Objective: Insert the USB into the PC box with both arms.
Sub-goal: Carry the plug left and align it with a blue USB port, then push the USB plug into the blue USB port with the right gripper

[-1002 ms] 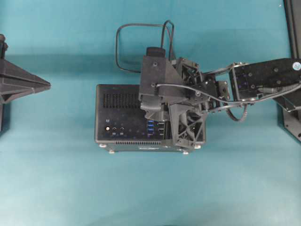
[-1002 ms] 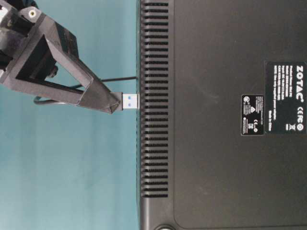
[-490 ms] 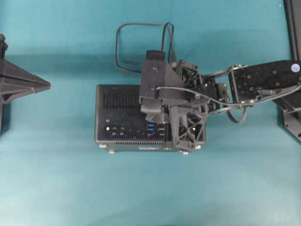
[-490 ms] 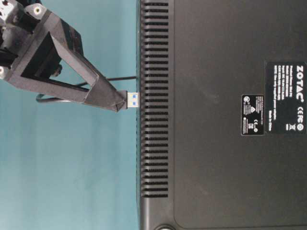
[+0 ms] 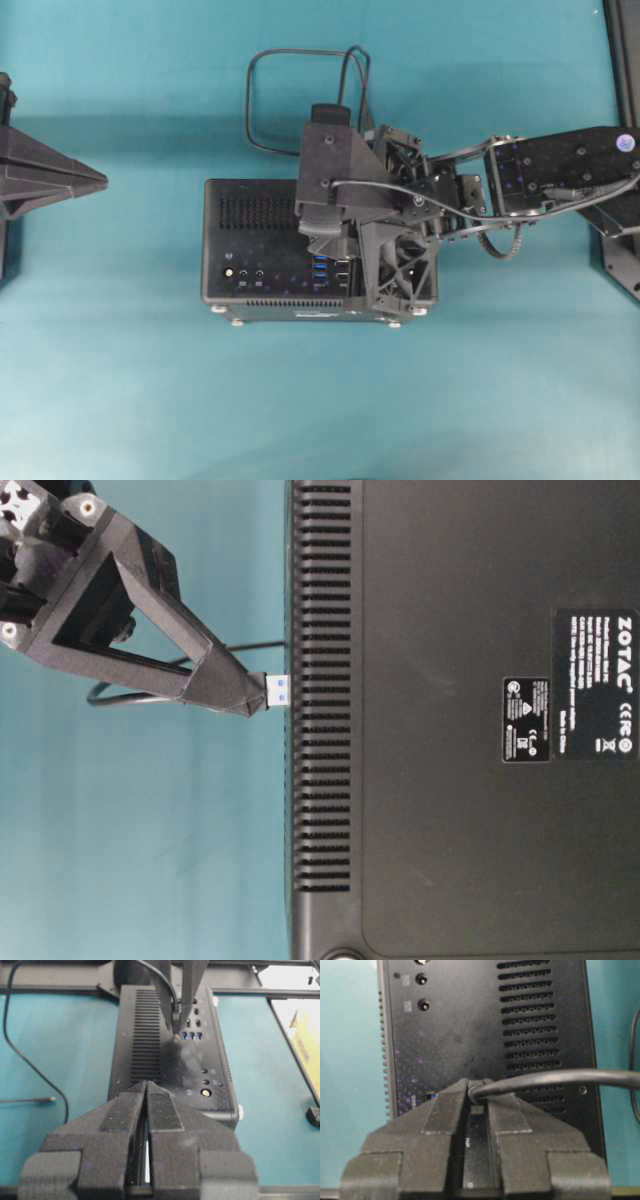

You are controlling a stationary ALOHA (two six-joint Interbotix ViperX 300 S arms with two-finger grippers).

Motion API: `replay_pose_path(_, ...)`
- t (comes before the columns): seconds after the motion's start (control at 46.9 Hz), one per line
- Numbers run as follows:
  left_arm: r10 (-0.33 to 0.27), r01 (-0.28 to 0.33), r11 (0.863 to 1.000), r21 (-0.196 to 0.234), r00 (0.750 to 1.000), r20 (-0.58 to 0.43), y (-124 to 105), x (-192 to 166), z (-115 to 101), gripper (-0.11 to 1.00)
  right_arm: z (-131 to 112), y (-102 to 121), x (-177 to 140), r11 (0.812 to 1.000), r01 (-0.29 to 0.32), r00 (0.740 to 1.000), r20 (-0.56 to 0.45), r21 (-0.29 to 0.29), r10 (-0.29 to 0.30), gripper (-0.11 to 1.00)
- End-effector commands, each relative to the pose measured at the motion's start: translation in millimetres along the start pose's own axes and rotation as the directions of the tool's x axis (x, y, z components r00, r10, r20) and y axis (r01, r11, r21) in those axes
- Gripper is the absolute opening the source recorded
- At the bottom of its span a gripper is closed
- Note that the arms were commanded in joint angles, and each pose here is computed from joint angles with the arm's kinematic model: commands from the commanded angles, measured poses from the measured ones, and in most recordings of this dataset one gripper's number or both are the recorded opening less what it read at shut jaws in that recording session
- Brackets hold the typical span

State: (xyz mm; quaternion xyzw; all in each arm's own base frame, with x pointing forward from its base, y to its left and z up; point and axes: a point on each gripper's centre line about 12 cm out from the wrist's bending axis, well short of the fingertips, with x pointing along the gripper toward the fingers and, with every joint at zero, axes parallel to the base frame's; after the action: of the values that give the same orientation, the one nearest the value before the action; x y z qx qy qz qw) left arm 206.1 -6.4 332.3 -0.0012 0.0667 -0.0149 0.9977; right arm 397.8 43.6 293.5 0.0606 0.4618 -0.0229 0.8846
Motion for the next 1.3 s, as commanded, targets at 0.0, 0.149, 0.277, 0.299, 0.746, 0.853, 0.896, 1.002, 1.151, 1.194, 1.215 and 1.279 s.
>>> replay_pose_path(0.0, 0.001, -0.001, 1.000, 0.000, 1.000, 0.020, 0.3, 0.4, 6.6, 0.00, -1.6, 0.1, 0.0, 1.000, 0.002, 1.000, -0.007, -0.005, -0.002, 0.11)
replay_pose_path(0.149, 0.001, -0.001, 1.000, 0.000, 1.000, 0.018, 0.3, 0.5, 6.0, 0.00, -3.6, 9.4, 1.2, 1.000, -0.015, 1.000, -0.001, -0.024, 0.015, 0.11)
replay_pose_path(0.277, 0.001, -0.001, 1.000, 0.000, 1.000, 0.018, 0.3, 0.5, 6.0, 0.00, -4.7, 16.5, 3.0, 0.999, -0.028, 1.000, 0.004, -0.027, 0.028, 0.11)
replay_pose_path(0.299, 0.001, -0.001, 1.000, 0.000, 1.000, 0.020, 0.3, 0.5, 6.2, 0.00, -4.3, 17.8, 1.9, 0.999, -0.030, 1.000, 0.007, -0.030, 0.031, 0.11)
replay_pose_path(0.746, 0.003, -0.003, 1.000, 0.001, 1.000, 0.020, 0.6, 0.5, 6.2, 0.00, -2.6, -0.3, 0.7, 1.000, 0.008, 1.000, 0.014, -0.016, -0.008, 0.11)
replay_pose_path(0.853, 0.003, -0.003, 1.000, -0.002, 1.000, 0.018, 0.6, 0.6, 5.6, 0.00, -5.2, -4.5, 3.4, 0.999, 0.027, 1.000, 0.010, -0.027, -0.027, 0.11)
replay_pose_path(0.896, 0.003, -0.003, 1.000, 0.000, 1.000, 0.020, 0.6, 0.5, 6.2, 0.00, -5.5, -4.5, 3.8, 0.999, 0.027, 1.000, 0.010, -0.027, -0.027, 0.11)
replay_pose_path(1.002, 0.001, -0.001, 1.000, 0.000, 1.000, 0.021, 0.3, 0.5, 5.9, 0.00, -5.8, 0.5, 3.9, 0.999, 0.017, 1.000, 0.018, -0.036, -0.017, 0.11)
replay_pose_path(1.151, 0.003, -0.003, 1.000, 0.000, 1.000, 0.017, 0.6, 1.0, 4.4, 0.00, -7.7, 12.1, 5.2, 0.999, -0.011, 0.999, 0.030, -0.043, 0.012, 0.11)
replay_pose_path(1.194, 0.001, -0.001, 1.000, 0.000, 1.000, 0.017, 0.3, 1.0, 4.4, 0.00, -7.9, 14.5, 6.0, 0.999, -0.019, 0.999, 0.035, -0.042, 0.020, 0.11)
replay_pose_path(1.215, 0.001, -0.001, 1.000, 0.000, 1.000, 0.017, 0.3, 1.0, 4.4, 0.00, -7.8, 16.1, 5.6, 0.999, -0.025, 0.999, 0.041, -0.042, 0.027, 0.11)
replay_pose_path(1.279, 0.001, -0.001, 1.000, 0.000, 1.000, 0.020, 0.3, 0.9, 5.6, 0.00, -6.7, 17.8, 5.7, 0.999, -0.031, 0.998, 0.055, -0.044, 0.034, 0.11)
